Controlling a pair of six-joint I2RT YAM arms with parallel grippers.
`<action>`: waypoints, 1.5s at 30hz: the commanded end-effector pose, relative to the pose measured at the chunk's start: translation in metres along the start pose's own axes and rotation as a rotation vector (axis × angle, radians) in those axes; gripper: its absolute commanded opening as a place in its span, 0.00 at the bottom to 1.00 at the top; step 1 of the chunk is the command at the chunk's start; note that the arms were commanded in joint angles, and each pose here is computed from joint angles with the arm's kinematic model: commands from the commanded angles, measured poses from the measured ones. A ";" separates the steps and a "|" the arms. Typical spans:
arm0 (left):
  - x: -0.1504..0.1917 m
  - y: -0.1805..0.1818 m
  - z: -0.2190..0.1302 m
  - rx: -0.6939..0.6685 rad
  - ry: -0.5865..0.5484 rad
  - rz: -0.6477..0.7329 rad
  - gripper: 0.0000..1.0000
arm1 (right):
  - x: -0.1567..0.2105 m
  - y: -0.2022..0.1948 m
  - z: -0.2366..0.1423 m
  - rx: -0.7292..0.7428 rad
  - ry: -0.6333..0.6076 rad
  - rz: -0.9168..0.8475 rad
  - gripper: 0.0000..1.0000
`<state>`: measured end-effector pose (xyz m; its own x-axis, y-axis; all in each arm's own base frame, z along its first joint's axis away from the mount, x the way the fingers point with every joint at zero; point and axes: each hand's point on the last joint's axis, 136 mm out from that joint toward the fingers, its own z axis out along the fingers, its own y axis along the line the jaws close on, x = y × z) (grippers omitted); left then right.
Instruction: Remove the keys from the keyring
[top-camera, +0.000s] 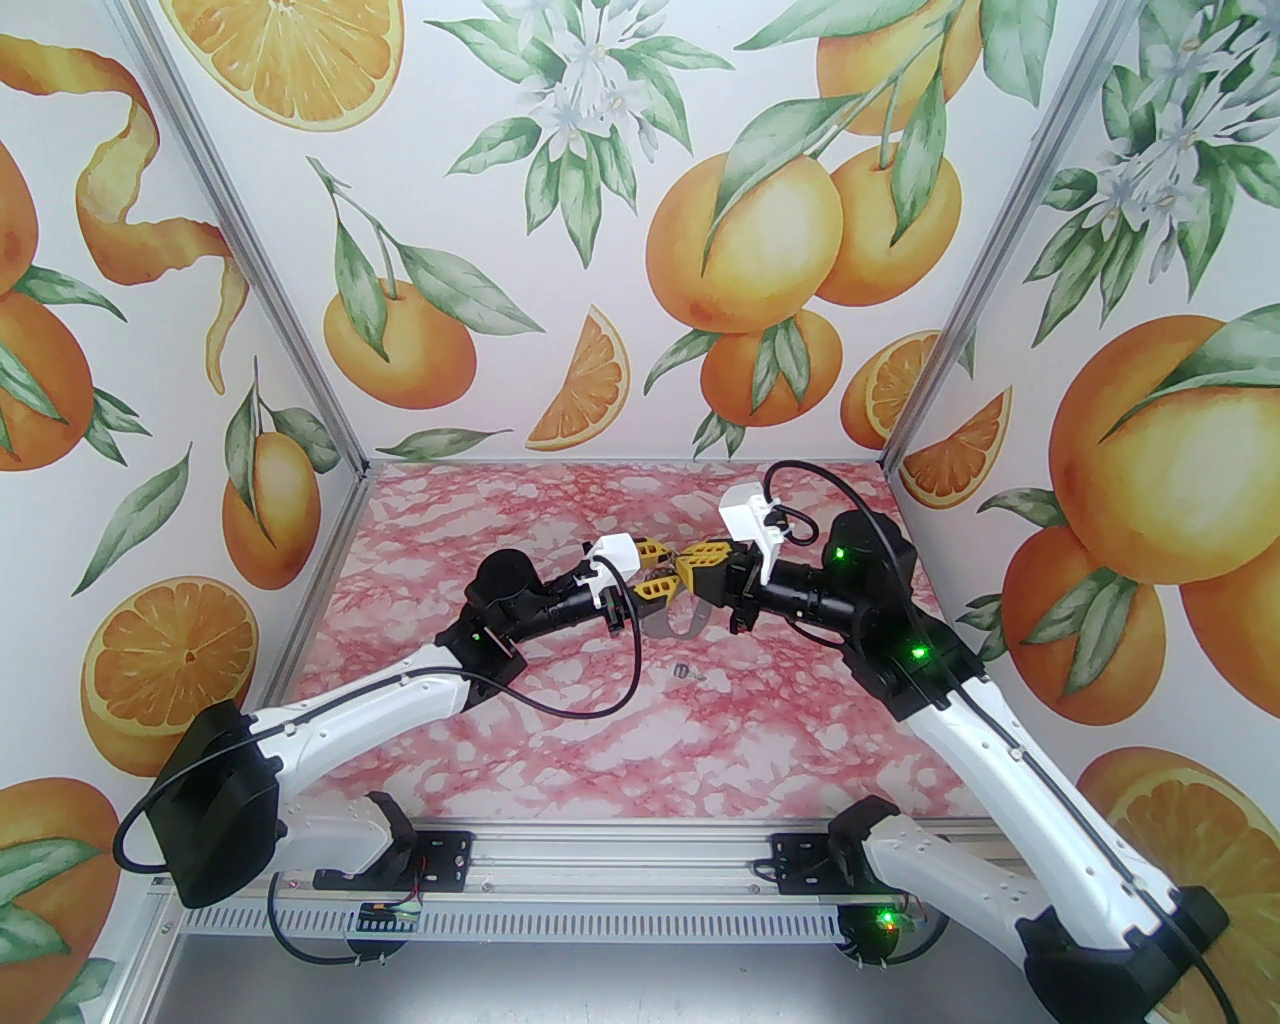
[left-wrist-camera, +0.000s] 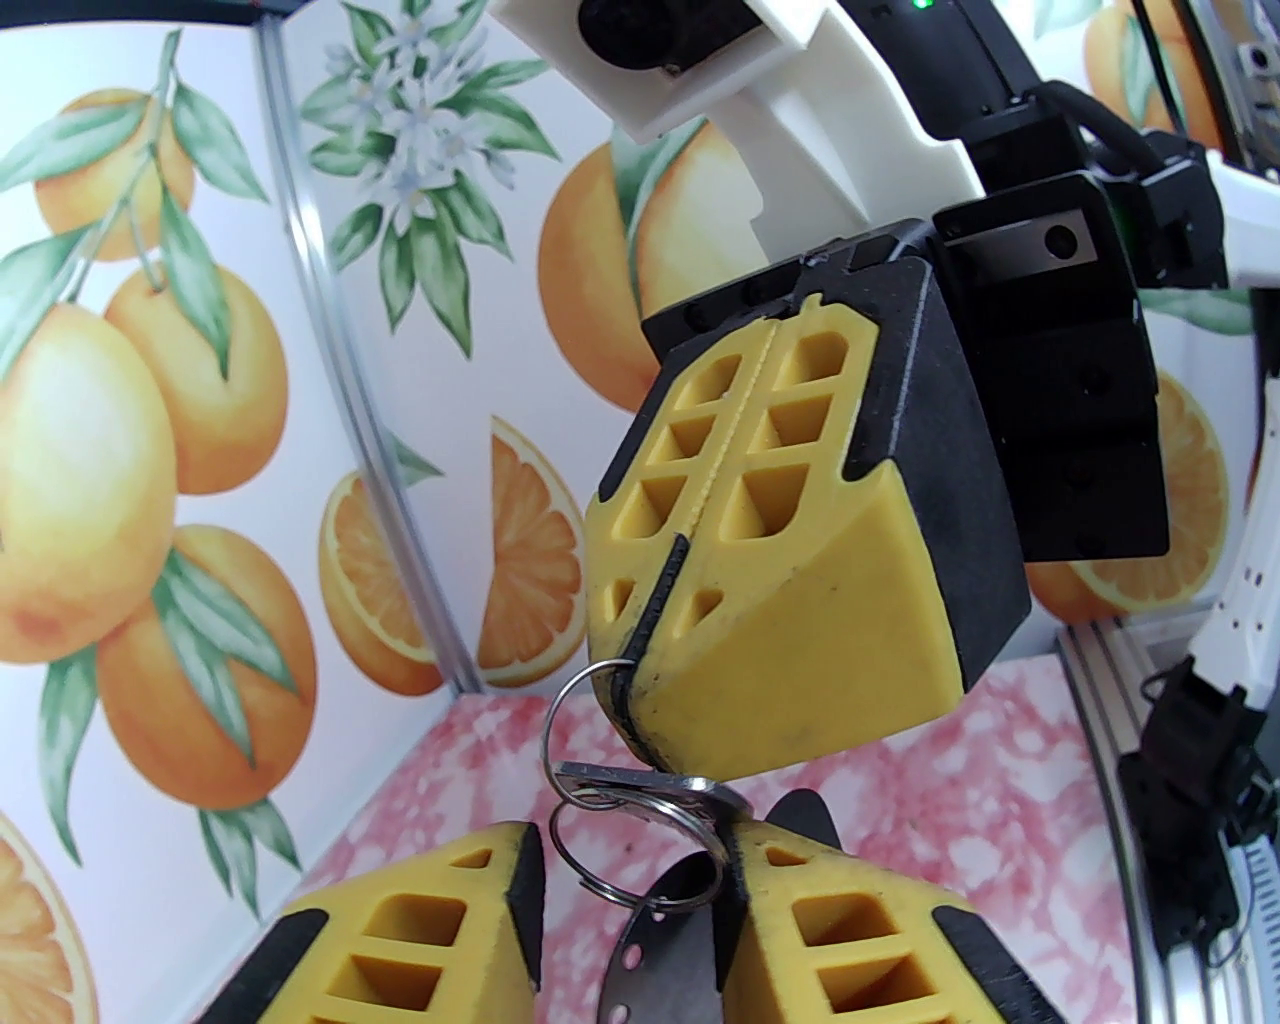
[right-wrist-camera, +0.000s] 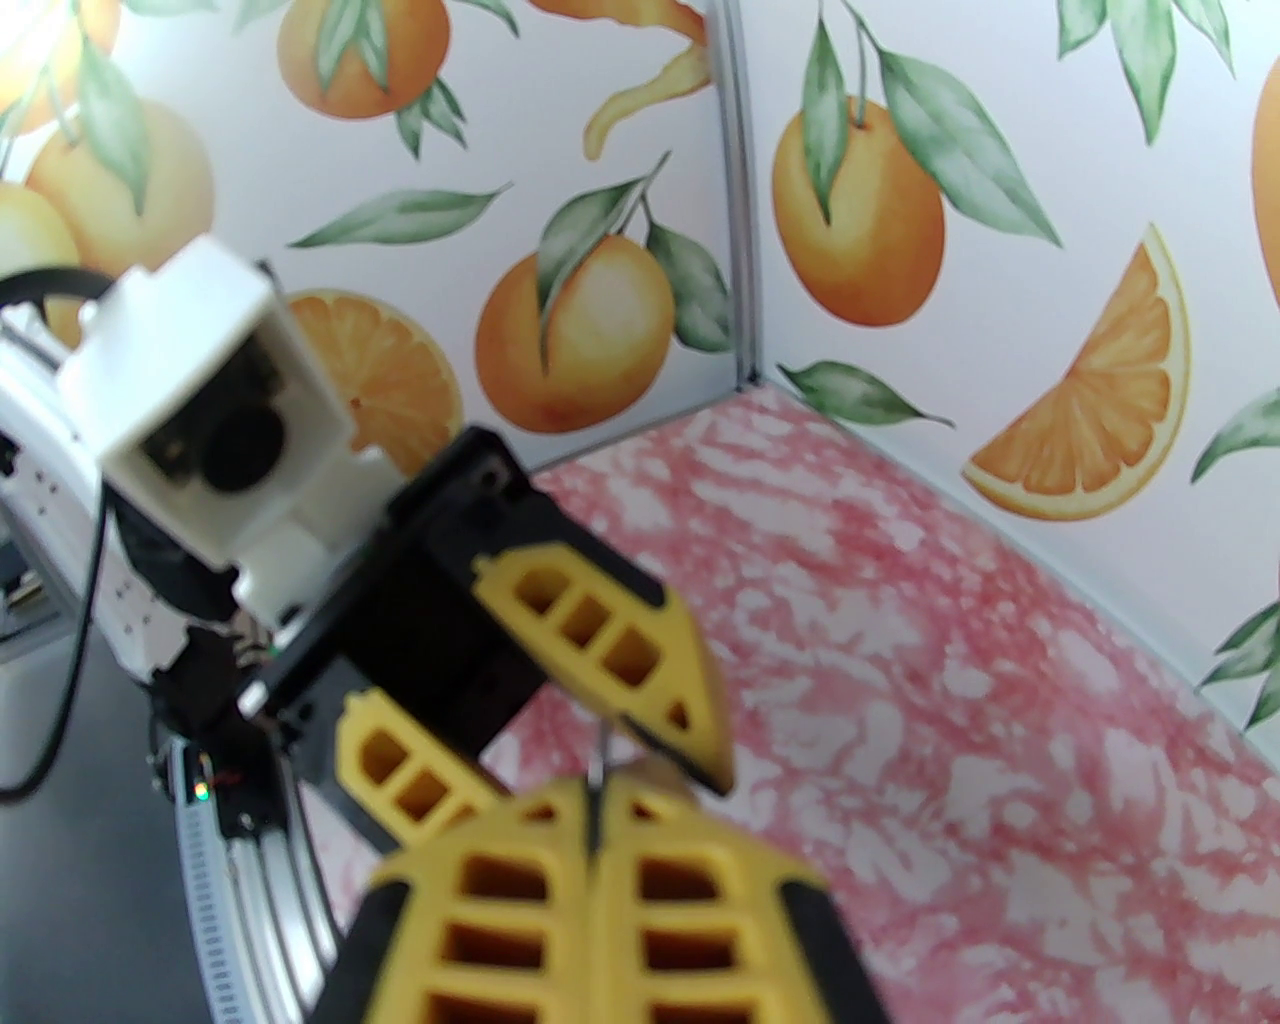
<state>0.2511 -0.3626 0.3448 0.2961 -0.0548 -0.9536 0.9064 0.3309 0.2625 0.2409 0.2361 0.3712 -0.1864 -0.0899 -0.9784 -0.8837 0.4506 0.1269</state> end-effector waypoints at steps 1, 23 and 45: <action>-0.003 0.003 0.002 -0.021 -0.023 0.022 0.27 | -0.014 0.000 -0.008 0.023 -0.028 0.002 0.00; -0.007 0.006 -0.005 -0.062 -0.067 0.045 0.05 | -0.016 -0.009 -0.021 0.130 -0.054 -0.006 0.00; -0.023 0.002 -0.008 -0.091 -0.078 0.202 0.00 | 0.009 -0.015 -0.011 0.111 0.064 0.100 0.00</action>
<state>0.2485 -0.3613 0.3439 0.4076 -0.0522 -0.9117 0.8512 0.3832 0.3586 0.2480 0.2211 0.3585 -0.2665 -0.1053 -0.9581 -0.8170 0.5521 0.1665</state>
